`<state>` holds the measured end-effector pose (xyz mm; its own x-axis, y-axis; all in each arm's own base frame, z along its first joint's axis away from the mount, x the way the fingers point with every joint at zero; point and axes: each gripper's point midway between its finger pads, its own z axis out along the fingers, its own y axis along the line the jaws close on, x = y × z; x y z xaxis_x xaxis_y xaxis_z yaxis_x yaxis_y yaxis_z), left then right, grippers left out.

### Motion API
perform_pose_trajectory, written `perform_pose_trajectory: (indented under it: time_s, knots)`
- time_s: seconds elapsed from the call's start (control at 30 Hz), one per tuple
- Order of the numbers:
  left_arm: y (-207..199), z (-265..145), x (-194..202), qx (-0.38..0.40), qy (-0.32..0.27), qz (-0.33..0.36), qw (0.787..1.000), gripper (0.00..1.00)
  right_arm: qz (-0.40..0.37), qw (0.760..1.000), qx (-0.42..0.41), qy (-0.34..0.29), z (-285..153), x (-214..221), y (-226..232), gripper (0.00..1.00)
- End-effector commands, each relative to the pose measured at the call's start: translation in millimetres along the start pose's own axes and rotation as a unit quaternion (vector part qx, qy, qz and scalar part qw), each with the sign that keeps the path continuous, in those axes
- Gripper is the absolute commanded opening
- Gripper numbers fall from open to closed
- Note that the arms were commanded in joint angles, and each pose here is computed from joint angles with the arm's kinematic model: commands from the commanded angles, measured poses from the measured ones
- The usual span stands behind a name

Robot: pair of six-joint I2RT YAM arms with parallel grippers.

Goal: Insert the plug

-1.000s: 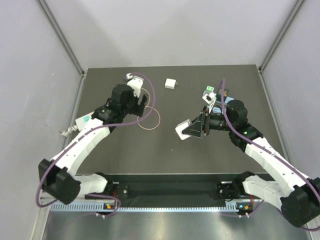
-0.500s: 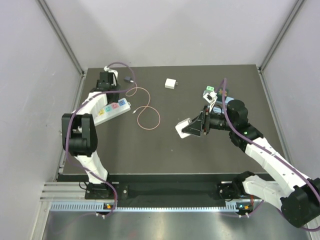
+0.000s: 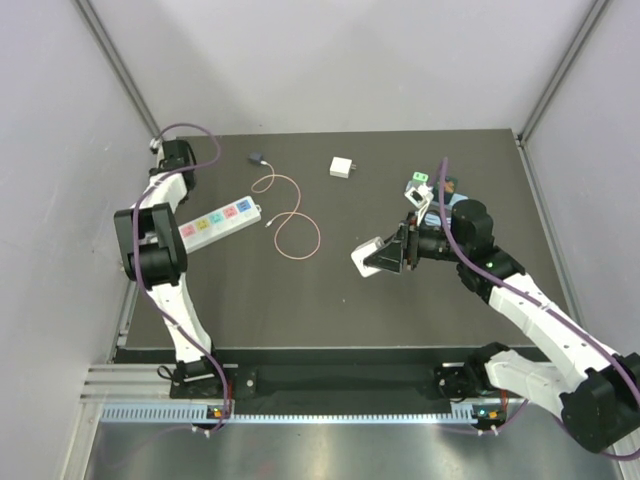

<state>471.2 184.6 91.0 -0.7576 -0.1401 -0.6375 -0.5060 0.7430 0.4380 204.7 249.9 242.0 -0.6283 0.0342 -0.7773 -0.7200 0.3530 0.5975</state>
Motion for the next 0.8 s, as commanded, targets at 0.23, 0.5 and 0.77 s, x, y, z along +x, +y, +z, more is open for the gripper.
perform_pose_trajectory:
  time_s: [0.23,0.5,0.77]
  knots:
    - [-1.8,0.0,44.2,-0.014,0.054,-0.019,0.998,0.26,-0.03,0.999,-0.003,-0.031,-2.3,-21.6,10.3,0.0]
    - [-12.7,-13.8,75.3,0.024,0.105,-0.006,0.994,0.25,-0.026,0.999,0.008,-0.028,-7.5,-17.1,17.4,0.0]
    - [-30.7,-40.1,83.9,0.077,0.107,-0.029,0.991,0.24,-0.017,0.999,0.021,-0.03,-7.3,-16.1,16.0,0.0]
